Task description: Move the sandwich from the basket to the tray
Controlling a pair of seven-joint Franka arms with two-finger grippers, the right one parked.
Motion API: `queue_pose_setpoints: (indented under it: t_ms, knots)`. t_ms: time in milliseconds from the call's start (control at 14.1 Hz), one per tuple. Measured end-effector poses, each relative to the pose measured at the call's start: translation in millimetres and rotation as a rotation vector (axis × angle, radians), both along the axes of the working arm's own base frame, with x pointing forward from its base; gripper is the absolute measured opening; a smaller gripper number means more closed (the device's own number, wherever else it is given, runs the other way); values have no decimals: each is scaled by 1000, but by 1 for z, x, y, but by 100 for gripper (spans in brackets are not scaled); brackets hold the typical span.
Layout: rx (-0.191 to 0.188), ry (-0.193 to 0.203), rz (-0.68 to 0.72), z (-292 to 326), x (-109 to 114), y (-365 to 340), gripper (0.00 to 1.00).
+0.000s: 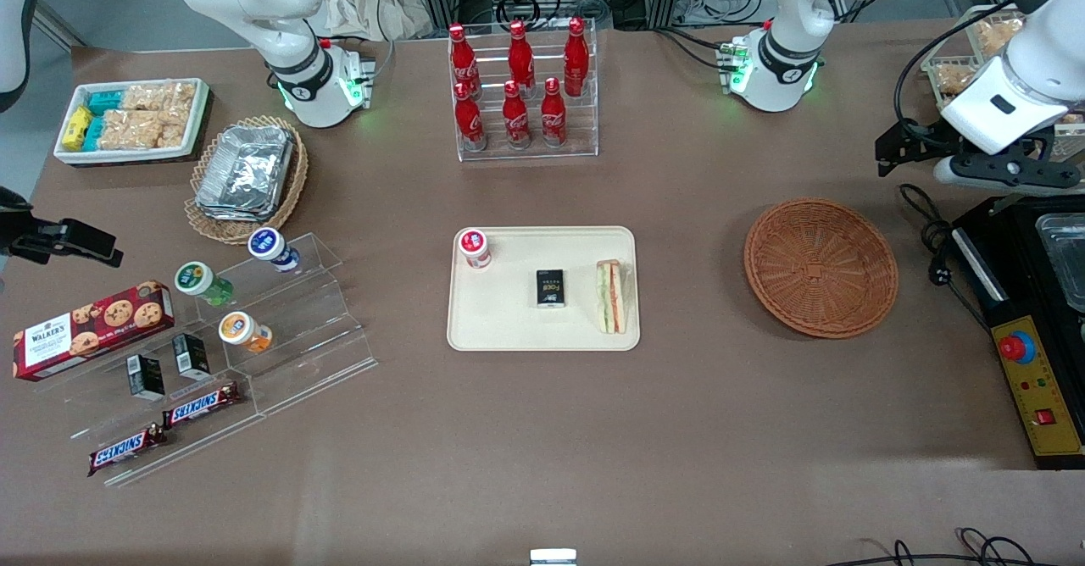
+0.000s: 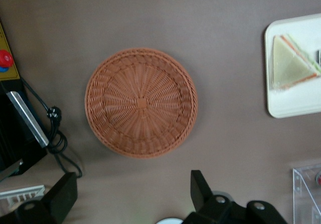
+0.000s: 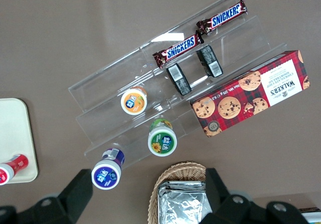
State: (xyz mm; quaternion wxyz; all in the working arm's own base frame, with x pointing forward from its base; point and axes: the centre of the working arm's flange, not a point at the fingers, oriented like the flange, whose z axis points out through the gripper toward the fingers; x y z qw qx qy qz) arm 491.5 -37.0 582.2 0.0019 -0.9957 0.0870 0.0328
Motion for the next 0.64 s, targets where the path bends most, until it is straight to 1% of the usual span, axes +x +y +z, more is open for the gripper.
queue_pose_setpoints:
  t_ms: [142,213,355,638]
  knots:
    - [14,42,-10,-5,10,-7,100]
    - [18,54,-10,-10,14,-7,100]
    - [20,62,-9,-13,19,-7,100]
    - [20,66,4,-12,19,-3,100]
